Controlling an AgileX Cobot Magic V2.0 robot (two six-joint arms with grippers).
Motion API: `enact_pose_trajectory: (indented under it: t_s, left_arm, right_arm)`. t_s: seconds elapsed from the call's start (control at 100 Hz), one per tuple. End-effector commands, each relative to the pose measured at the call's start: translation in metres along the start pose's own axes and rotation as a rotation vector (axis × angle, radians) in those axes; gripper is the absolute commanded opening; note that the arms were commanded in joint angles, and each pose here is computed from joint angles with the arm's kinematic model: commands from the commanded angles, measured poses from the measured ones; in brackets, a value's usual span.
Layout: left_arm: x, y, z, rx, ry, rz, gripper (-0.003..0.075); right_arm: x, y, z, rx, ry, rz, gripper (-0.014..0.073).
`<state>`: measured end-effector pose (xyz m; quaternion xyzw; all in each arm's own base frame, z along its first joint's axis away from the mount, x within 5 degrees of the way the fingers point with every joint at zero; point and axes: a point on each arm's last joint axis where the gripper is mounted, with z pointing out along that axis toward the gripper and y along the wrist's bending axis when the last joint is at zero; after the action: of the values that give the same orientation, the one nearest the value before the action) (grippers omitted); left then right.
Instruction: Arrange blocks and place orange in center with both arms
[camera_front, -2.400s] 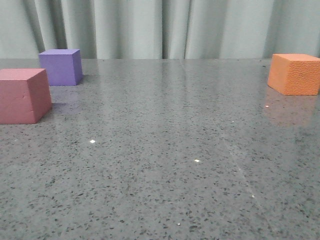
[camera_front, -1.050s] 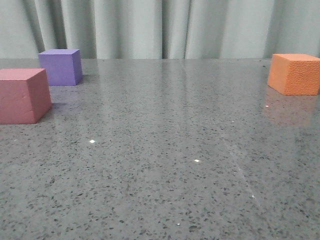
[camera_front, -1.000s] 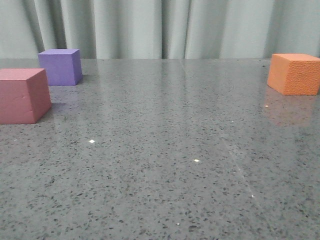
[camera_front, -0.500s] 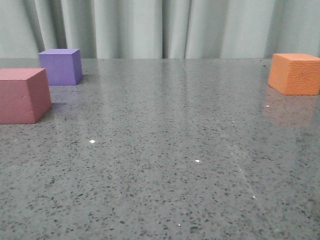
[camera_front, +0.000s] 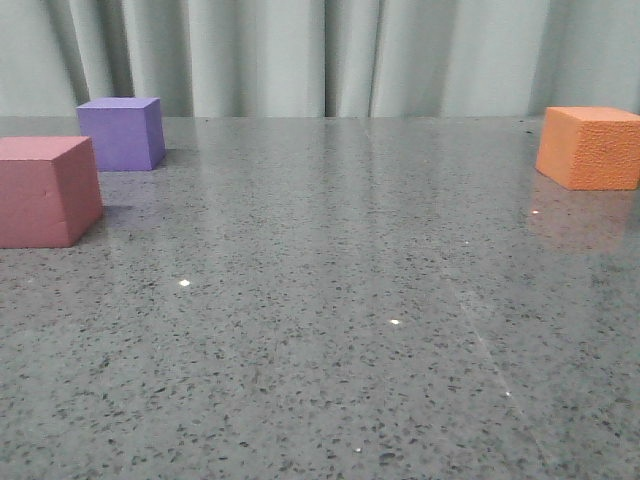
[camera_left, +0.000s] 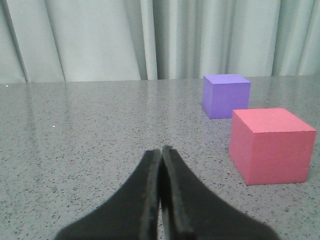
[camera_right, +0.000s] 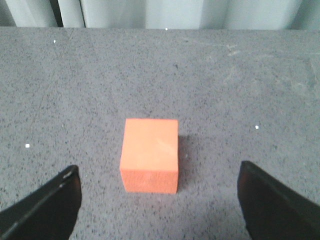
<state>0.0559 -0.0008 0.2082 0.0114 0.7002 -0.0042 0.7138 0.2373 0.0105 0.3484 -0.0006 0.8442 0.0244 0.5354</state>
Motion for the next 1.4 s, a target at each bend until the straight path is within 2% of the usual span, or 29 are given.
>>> enact_pose_trajectory:
  t_s: [0.0,0.23,0.41,1.05,1.13,1.18,1.19,1.2,1.31,1.39]
  left_arm:
    - [0.009,-0.001,-0.001,0.011,-0.064,-0.011,-0.0019]
    - [0.009,-0.001,-0.001,0.011,-0.064,-0.011,-0.0019]
    - [0.009,-0.001,-0.001,0.011,-0.064,-0.011,-0.0019]
    - [0.009,-0.001,-0.001,0.011,-0.064,-0.011,-0.0019]
    - [0.009,-0.001,-0.001,0.011,-0.064,-0.011,-0.0019]
    - [0.009,-0.001,-0.001,0.011,-0.064,-0.011,-0.0019]
    - [0.009,-0.001,-0.001,0.011,-0.064,-0.011,-0.0019]
    - [0.009,-0.001,-0.001,0.011,-0.064,-0.011,-0.0019]
    - [0.009,-0.001,-0.001,0.011,-0.064,-0.011,-0.0019]
    - [0.009,-0.001,-0.001,0.011,-0.064,-0.011,-0.0019]
  right_arm:
    - [-0.028,0.001,0.003,-0.001,-0.085,-0.009,0.0634]
    - [-0.049,0.009,0.044,-0.022,0.02,-0.022,0.0634]
    - [-0.051,0.01,0.073,-0.021,0.059,-0.022,0.0634]
    - [-0.005,0.009,0.143,-0.011,0.282,-0.024,0.063]
    - [-0.001,0.009,0.146,-0.01,0.3,-0.024,0.0578]
    - [0.0,0.009,0.146,-0.01,0.306,-0.024,0.0504]
    - [0.0,0.009,0.146,-0.01,0.307,-0.024,0.0466]
    - [0.0,0.009,0.146,-0.01,0.307,-0.024,0.0466]
    - [-0.002,0.01,0.144,-0.013,0.307,-0.019,0.0249]
    - [-0.007,0.015,0.14,-0.029,0.31,-0.013,0.0183]
